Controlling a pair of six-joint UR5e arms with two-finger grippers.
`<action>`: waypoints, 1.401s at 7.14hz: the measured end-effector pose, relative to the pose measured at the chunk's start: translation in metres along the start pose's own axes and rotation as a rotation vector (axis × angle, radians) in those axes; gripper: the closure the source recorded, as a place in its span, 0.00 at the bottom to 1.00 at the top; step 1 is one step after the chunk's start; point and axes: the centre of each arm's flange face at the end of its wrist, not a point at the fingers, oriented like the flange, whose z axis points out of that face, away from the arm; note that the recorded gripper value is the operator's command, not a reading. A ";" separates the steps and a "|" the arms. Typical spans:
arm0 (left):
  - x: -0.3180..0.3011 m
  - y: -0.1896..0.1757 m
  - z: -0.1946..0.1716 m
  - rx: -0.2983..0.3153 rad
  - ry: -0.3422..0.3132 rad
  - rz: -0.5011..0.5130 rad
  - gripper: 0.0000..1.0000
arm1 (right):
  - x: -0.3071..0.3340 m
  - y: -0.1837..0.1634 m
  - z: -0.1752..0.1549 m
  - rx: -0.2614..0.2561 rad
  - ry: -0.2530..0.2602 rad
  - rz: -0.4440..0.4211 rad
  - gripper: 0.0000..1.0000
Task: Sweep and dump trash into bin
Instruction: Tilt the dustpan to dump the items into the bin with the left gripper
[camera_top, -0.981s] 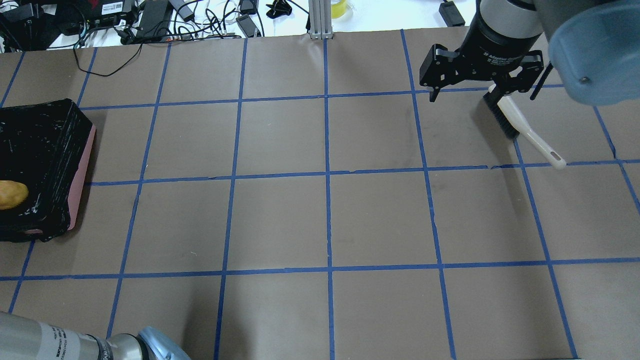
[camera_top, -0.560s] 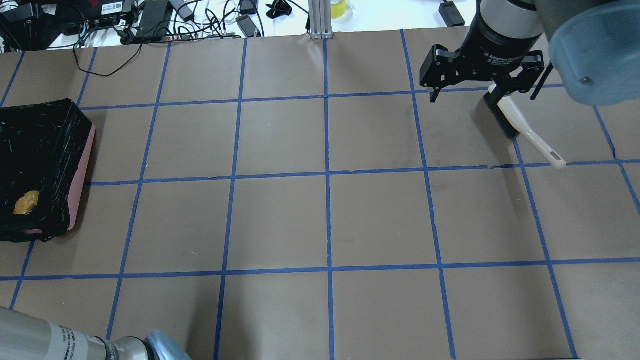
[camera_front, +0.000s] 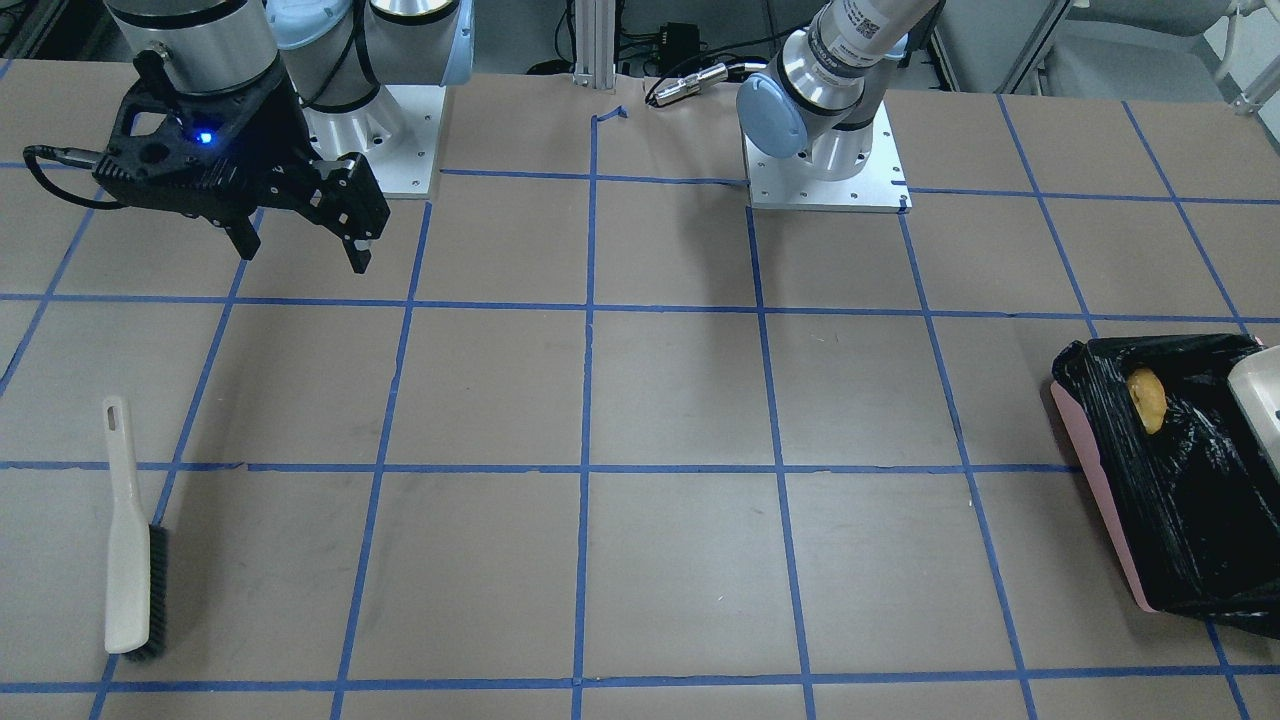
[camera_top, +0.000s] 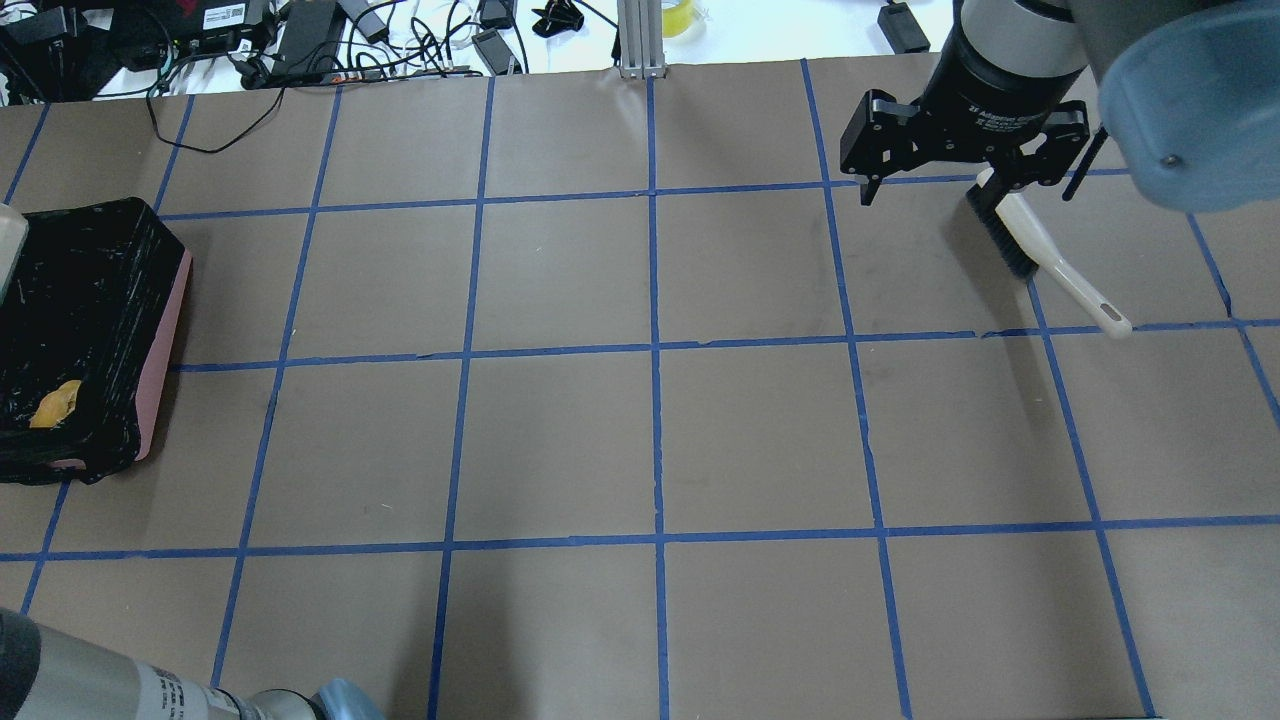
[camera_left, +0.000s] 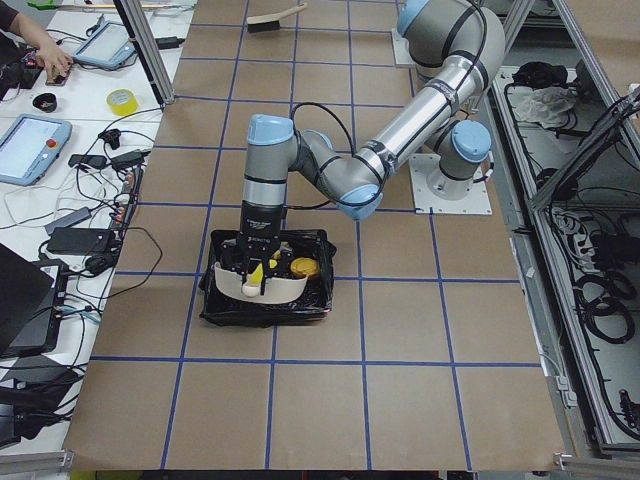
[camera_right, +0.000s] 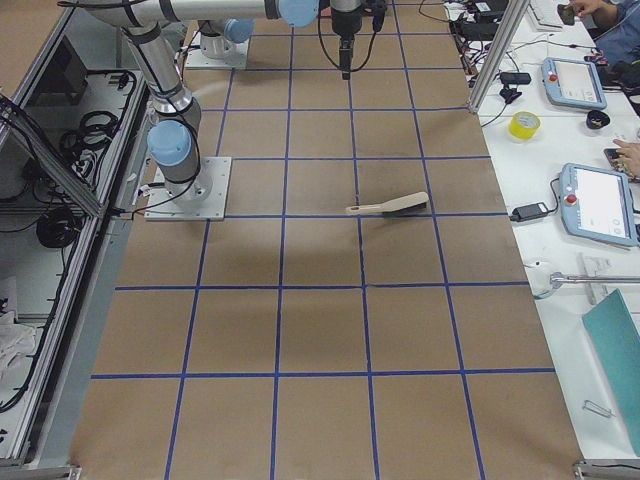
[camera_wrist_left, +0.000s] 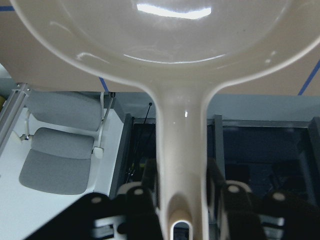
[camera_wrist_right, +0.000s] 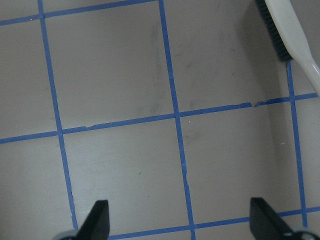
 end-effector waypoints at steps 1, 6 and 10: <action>0.005 -0.014 0.001 -0.074 -0.051 0.011 1.00 | 0.000 0.000 0.000 0.000 0.000 -0.001 0.00; 0.015 -0.053 0.000 -0.167 -0.070 0.026 1.00 | 0.000 0.001 -0.001 0.002 -0.001 -0.003 0.00; -0.003 -0.057 -0.024 -0.140 -0.050 0.088 1.00 | 0.000 0.001 -0.001 0.002 -0.001 -0.003 0.00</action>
